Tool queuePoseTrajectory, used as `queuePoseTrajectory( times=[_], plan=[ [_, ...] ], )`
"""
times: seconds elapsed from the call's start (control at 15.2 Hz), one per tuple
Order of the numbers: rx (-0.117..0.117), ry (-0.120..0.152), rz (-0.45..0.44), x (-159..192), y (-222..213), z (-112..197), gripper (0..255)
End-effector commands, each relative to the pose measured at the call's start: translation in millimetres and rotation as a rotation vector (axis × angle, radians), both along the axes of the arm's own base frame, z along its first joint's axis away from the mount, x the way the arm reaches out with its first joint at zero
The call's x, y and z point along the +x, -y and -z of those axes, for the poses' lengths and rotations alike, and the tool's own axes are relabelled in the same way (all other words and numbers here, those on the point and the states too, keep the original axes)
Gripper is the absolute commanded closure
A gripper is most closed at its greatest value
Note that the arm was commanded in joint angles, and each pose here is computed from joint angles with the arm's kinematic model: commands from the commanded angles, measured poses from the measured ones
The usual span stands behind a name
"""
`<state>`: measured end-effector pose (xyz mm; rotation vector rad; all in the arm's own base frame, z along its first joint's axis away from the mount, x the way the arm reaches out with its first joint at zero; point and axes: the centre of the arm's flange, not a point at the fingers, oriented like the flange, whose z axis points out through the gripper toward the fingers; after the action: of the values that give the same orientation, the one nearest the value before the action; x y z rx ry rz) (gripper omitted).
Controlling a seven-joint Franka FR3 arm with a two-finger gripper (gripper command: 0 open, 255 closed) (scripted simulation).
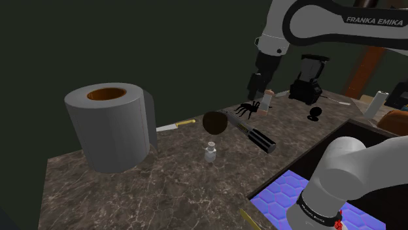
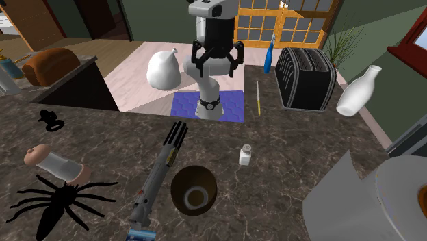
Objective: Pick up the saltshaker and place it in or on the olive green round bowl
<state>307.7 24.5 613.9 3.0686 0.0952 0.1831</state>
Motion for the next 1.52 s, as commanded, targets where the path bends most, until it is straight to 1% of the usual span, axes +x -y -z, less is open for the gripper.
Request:
queuePoseTrajectory(
  times=[0.0, 1.25, 1.45],
  plan=[
    [0.000, 0.000, 0.000, 0.0, 0.0, 0.0, 0],
    [0.063, -0.119, -0.017, 111.5, -98.9, 204.2, 0],
    [0.064, -0.121, -0.017, 112.9, -100.4, 217.7, 0]
  ],
)
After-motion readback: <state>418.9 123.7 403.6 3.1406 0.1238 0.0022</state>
